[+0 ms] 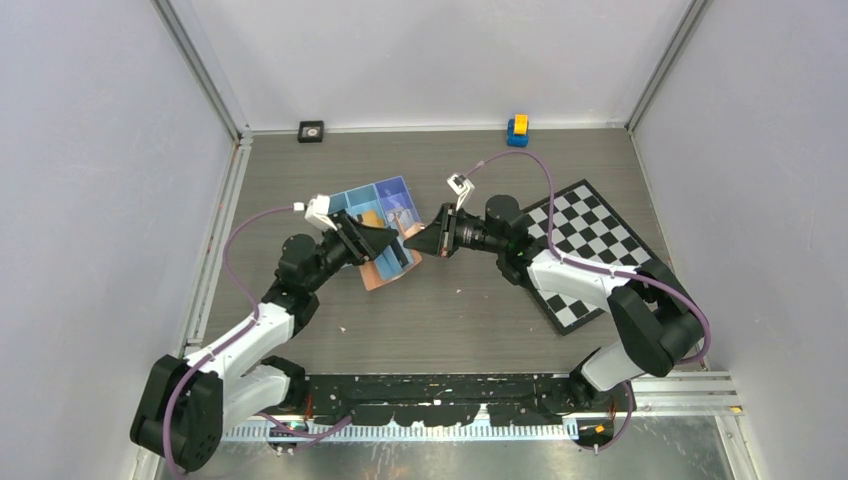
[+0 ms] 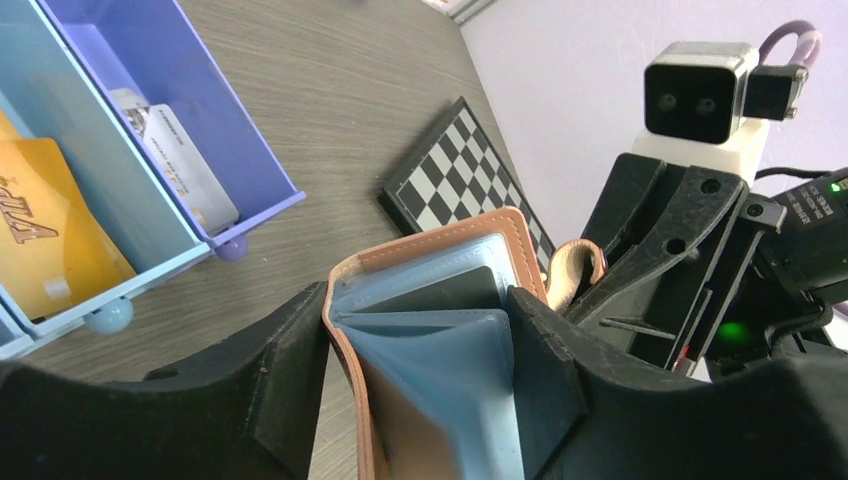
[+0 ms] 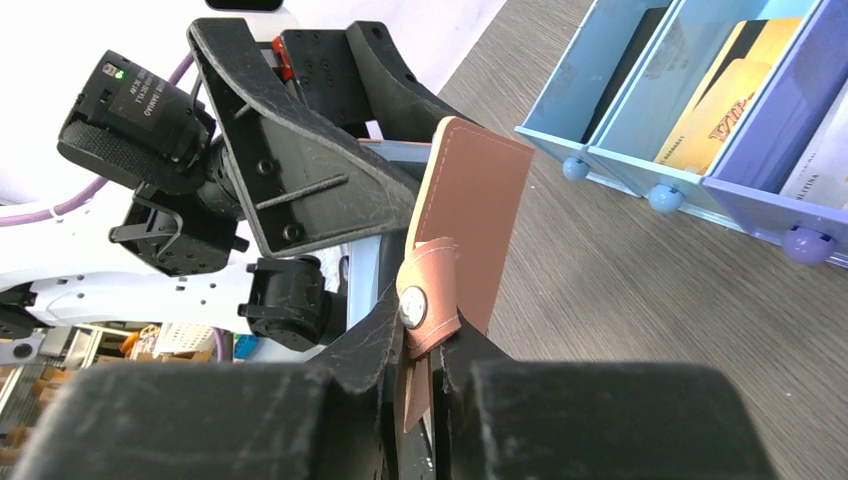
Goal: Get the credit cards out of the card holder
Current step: Remove the credit card from the card holder.
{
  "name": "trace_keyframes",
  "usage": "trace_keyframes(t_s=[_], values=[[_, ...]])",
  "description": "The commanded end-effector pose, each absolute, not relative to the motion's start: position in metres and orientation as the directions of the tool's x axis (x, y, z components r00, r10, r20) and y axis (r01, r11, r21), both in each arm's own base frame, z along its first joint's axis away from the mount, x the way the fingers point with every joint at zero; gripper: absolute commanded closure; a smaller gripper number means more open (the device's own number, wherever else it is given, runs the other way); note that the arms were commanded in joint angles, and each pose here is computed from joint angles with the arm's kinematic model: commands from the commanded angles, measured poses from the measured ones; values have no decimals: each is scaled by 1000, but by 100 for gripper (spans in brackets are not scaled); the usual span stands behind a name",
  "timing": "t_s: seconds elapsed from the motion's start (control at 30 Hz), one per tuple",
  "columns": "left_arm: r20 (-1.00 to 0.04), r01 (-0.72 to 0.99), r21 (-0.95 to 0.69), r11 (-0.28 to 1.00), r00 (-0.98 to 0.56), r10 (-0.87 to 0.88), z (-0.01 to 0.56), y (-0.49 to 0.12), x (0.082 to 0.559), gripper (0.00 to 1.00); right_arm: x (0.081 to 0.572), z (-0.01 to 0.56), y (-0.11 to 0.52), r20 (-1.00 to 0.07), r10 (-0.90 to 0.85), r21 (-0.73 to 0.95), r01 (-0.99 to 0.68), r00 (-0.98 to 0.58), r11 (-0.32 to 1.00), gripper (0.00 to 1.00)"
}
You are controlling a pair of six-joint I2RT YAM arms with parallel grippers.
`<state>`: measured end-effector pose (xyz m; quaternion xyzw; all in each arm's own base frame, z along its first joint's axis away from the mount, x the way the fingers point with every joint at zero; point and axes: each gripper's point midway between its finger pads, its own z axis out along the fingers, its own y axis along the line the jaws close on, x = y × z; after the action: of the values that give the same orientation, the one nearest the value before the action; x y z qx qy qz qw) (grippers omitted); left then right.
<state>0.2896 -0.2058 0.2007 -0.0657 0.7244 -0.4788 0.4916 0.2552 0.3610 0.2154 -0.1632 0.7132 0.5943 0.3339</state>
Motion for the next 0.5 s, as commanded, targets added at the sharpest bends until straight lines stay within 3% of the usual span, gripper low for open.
trace_keyframes(t_s=[0.0,0.23,0.37,0.47], values=[[-681,438,-732,522,-467,-564,220,-208,293,48,241,240,369,-717,154,697,-699,-680,159,97],[-701,447,-713,541,-434,-566,227,-202,290,48,251,227,367,-713,142,698,-675,-687,240,59],[-699,446,-715,539,-446,-558,225,-204,291,50,249,227,370,-715,130,696,-681,-687,229,45],[-696,451,-718,531,-458,-553,224,-207,291,51,247,222,372,-724,105,681,-684,-682,262,42]])
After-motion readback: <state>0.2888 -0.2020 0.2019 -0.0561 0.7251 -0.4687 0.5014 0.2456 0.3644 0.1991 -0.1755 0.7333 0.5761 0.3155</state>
